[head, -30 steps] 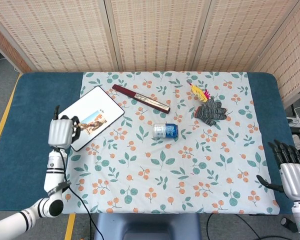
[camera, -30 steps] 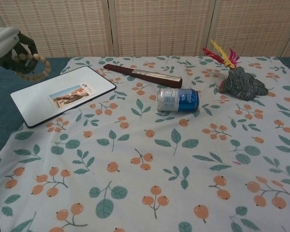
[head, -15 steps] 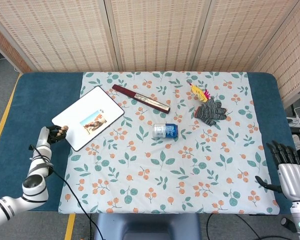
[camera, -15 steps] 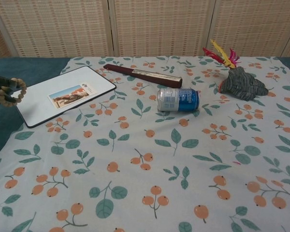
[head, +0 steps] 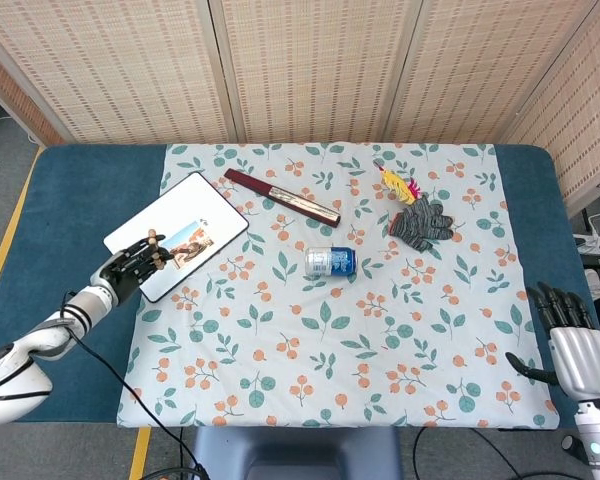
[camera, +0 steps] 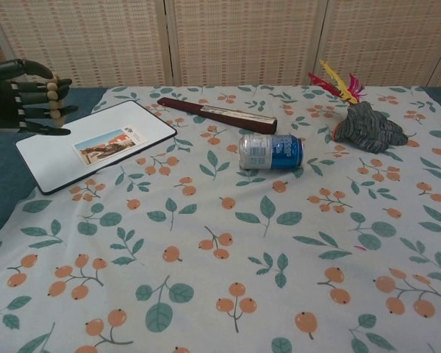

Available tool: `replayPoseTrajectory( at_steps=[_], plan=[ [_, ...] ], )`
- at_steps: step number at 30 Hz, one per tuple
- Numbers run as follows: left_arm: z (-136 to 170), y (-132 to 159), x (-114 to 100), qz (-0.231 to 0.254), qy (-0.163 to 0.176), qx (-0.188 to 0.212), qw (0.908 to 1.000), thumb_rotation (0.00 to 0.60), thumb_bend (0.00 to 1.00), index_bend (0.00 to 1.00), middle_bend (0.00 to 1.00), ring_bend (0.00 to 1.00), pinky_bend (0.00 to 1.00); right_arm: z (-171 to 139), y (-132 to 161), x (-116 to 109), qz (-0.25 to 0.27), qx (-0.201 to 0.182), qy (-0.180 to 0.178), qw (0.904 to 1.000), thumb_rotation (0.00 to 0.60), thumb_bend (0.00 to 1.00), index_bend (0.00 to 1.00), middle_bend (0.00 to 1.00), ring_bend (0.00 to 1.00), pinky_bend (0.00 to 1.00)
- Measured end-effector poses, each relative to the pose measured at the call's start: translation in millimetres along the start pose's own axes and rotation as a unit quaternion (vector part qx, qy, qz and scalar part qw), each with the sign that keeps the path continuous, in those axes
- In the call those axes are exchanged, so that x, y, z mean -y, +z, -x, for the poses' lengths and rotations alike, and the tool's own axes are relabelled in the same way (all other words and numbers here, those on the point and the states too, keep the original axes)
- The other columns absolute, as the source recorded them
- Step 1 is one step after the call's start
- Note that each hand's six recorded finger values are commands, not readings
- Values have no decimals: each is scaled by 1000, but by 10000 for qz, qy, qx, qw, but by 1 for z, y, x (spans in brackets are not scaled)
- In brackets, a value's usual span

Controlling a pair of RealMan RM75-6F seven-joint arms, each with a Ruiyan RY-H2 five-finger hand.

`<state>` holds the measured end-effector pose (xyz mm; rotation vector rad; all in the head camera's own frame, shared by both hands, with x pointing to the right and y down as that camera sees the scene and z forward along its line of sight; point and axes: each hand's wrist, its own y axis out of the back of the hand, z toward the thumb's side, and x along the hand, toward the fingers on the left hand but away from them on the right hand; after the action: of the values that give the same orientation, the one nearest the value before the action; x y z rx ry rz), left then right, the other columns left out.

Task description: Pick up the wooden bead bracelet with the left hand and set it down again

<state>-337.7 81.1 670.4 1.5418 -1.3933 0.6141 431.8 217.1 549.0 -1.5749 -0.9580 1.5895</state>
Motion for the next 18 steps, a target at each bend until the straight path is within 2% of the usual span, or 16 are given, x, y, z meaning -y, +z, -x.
replayPoseTrajectory(
  at_steps=[4,8,12,16,18],
  plan=[
    [3,1,3,-795,-280,311,9960,600,451,350,492,283,15,-1,2,2,-16,-9,22,10000,449,138,0,0,0,0],
    [4,-8,2,-1347,-334,483,9891,600,447,398,547,301,9,0,1,3,-22,19,29,10000,449,138,0,0,0,0],
    [2,-15,-3,-1560,-213,622,9856,600,442,448,604,318,9,0,1,4,-30,22,44,10000,450,138,0,0,0,0],
    [1,-17,-10,-1473,49,767,9861,596,428,516,659,337,9,0,1,5,-36,17,86,10000,448,138,0,0,0,0],
    [0,-18,-12,-1427,107,793,9865,564,416,565,673,342,9,0,1,5,-40,15,90,10000,449,139,0,0,0,0]
  ],
)
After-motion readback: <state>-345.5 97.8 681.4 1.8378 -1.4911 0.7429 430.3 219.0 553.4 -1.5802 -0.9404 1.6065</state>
